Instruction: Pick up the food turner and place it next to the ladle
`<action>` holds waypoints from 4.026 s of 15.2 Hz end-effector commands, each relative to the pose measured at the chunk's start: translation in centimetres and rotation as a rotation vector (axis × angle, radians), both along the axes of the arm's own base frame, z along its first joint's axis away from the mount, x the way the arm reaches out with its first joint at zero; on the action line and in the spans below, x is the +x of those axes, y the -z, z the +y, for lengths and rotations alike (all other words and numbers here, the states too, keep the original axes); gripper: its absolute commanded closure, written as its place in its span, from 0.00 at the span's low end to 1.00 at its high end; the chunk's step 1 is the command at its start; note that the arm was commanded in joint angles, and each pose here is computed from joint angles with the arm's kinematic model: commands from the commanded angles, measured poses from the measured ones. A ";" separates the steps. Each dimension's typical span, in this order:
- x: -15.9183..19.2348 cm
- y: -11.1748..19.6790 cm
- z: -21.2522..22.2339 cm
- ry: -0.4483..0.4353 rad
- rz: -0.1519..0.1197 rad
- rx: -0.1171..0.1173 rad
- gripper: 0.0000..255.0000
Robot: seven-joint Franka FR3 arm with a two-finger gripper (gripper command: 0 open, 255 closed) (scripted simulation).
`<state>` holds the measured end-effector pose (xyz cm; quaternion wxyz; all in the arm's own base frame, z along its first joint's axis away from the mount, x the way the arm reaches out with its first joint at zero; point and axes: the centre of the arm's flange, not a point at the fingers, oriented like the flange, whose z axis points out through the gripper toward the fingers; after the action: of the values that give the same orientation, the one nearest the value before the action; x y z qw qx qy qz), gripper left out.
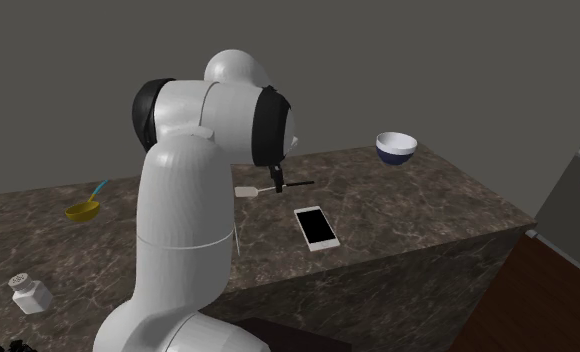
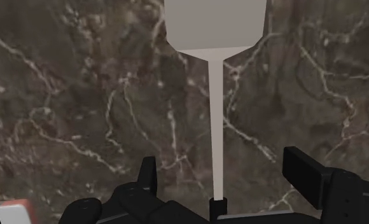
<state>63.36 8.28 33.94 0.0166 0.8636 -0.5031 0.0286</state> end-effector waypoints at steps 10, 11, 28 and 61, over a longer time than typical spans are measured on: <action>0.0 0.1 0.0 0.000 0.000 0.000 1.00; 0.0 0.1 0.0 0.000 0.000 0.000 1.00; 0.0 -6.2 0.0 0.000 0.000 0.000 1.00; -18.0 -12.4 21.1 0.000 0.000 0.000 1.00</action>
<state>46.30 28.45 46.36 0.0164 0.8640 -0.5024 0.0287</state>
